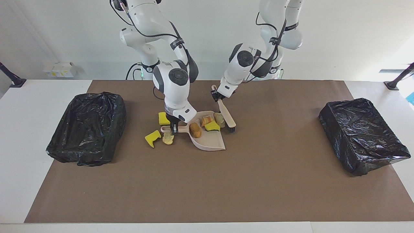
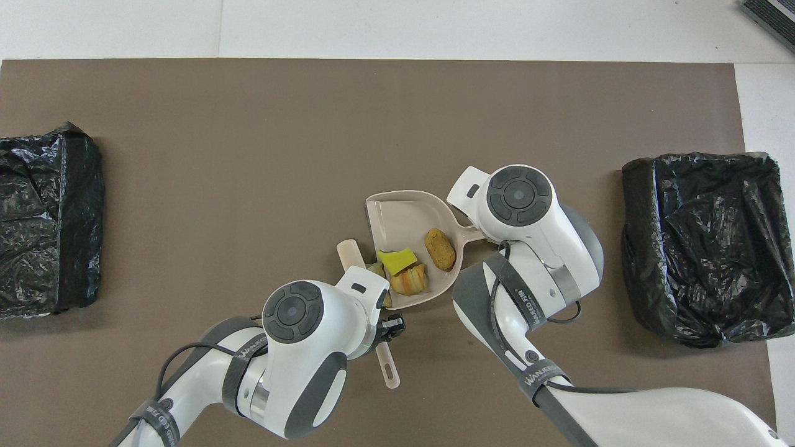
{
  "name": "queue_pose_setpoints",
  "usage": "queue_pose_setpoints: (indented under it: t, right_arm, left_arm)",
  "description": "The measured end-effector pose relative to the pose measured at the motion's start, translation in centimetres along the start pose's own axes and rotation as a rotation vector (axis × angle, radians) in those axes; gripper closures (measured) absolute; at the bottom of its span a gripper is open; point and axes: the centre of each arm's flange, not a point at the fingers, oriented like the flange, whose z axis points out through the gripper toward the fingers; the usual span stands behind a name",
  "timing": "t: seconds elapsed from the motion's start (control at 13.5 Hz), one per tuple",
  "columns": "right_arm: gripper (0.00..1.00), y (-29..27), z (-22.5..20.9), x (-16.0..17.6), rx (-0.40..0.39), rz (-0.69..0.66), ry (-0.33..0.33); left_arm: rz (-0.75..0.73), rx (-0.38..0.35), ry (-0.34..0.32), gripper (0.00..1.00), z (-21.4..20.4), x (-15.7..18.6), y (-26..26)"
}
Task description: Sweep and dump trash in bin
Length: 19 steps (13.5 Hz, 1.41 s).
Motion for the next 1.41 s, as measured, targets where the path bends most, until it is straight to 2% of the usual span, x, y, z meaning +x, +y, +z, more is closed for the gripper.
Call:
queue_pose_setpoints:
  t: [0.44,0.74,0.96,1.11,1.41]
  right_arm:
    - [0.68,0.0,0.0,0.0,0.001,0.000,0.000]
    - [0.68,0.0,0.0,0.0,0.001,0.000,0.000]
    - [0.68,0.0,0.1,0.0,0.001,0.000,0.000]
    - [0.68,-0.1,0.1,-0.1,0.004,0.003,0.003]
    - [0.68,-0.1,0.4,-0.4,0.014,0.019,0.015]
  left_arm:
    - [0.042,-0.152,0.081,0.74,-1.0,-2.4,5.0]
    - [0.023,-0.220,0.111,0.74,-3.6,-0.4,8.2]
    - [-0.015,-0.207,0.102,0.74,-4.6,2.0,7.2]
    - [-0.043,-0.172,0.088,0.74,-5.8,4.3,5.6]
    - [-0.037,-0.004,0.031,0.74,-7.5,5.9,1.8]
